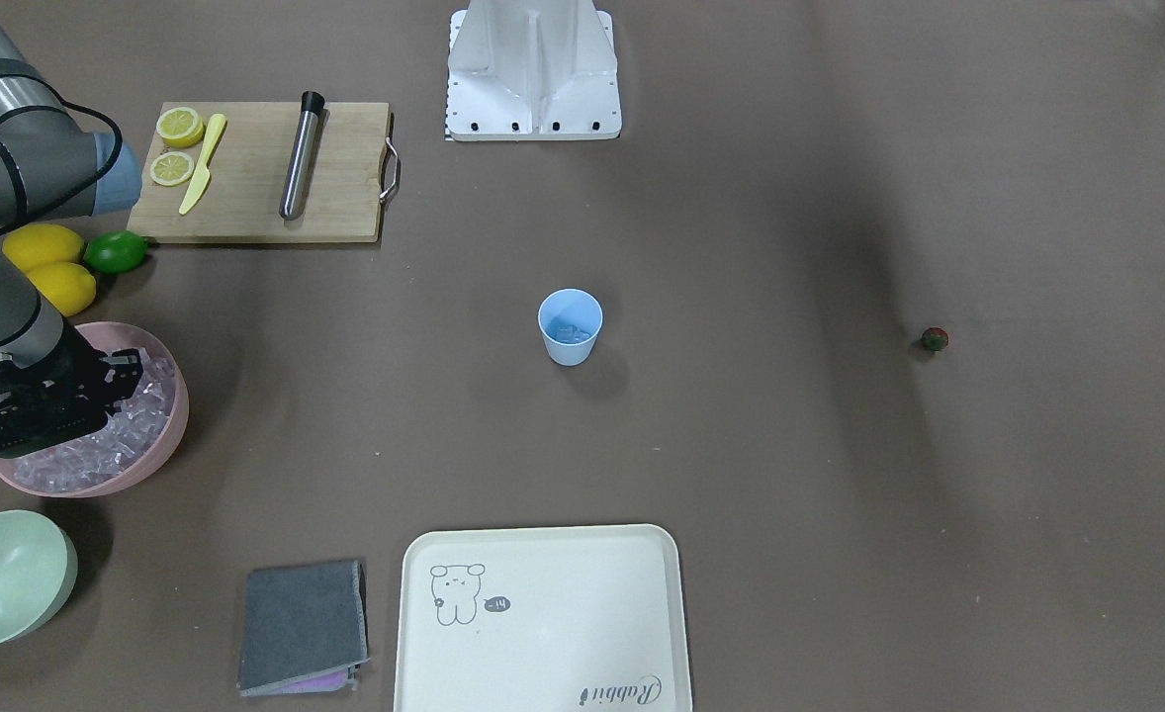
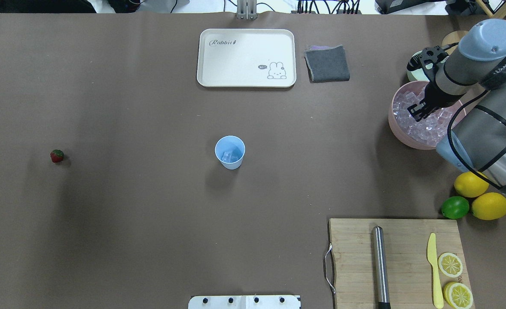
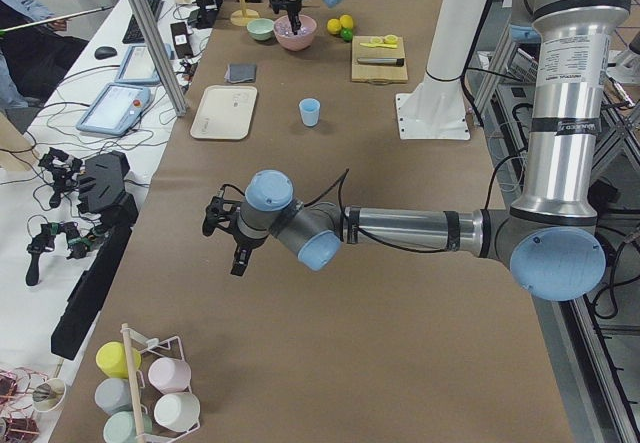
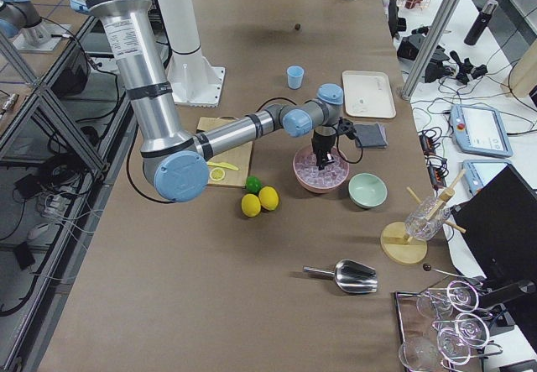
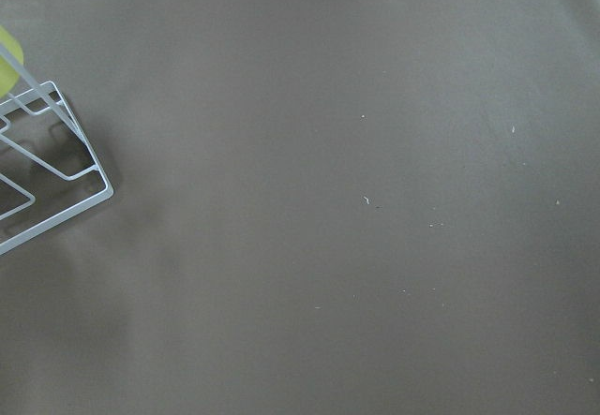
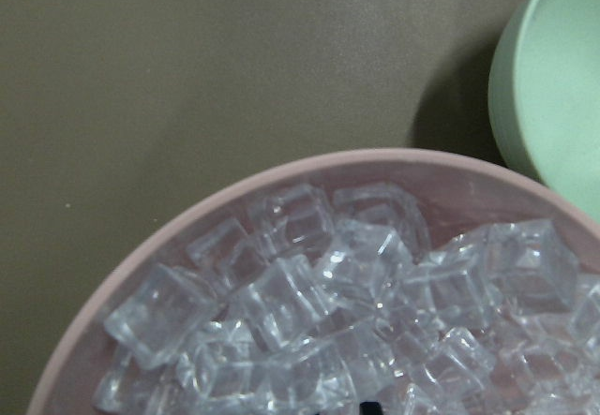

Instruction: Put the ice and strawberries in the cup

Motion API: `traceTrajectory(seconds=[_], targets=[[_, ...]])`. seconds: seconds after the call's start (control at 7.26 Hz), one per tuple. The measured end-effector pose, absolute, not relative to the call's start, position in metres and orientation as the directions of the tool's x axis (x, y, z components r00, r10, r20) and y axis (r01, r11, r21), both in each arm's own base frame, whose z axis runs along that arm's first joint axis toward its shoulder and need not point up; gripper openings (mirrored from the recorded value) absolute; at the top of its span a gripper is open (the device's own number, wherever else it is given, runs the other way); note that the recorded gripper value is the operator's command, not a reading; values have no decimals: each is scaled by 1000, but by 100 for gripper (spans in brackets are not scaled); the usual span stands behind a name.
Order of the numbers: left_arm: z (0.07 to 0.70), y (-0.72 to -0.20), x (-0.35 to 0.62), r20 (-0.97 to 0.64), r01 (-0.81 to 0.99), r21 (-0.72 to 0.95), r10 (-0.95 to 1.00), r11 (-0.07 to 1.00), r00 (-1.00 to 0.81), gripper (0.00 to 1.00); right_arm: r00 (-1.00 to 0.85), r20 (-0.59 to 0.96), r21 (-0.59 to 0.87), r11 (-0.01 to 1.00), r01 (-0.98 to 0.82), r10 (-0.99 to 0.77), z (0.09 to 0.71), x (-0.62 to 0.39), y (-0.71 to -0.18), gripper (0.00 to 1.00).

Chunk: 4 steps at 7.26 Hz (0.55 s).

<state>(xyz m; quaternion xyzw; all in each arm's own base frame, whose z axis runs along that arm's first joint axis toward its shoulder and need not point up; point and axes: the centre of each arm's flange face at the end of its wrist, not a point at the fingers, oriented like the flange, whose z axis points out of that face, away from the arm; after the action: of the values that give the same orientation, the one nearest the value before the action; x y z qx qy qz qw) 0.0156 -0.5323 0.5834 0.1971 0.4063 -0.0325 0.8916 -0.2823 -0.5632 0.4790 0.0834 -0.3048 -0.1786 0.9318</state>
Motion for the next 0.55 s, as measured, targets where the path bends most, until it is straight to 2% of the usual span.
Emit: traceTrajectory(seconds=[0.14, 0.55], targets=[[583, -532, 16, -737, 218, 325, 102, 920, 668, 97, 751, 538, 263, 922, 283, -384, 480, -282, -562, 68], [583, -532, 16, -737, 218, 325, 103, 920, 668, 97, 752, 537, 259, 923, 283, -382, 484, -280, -561, 69]])
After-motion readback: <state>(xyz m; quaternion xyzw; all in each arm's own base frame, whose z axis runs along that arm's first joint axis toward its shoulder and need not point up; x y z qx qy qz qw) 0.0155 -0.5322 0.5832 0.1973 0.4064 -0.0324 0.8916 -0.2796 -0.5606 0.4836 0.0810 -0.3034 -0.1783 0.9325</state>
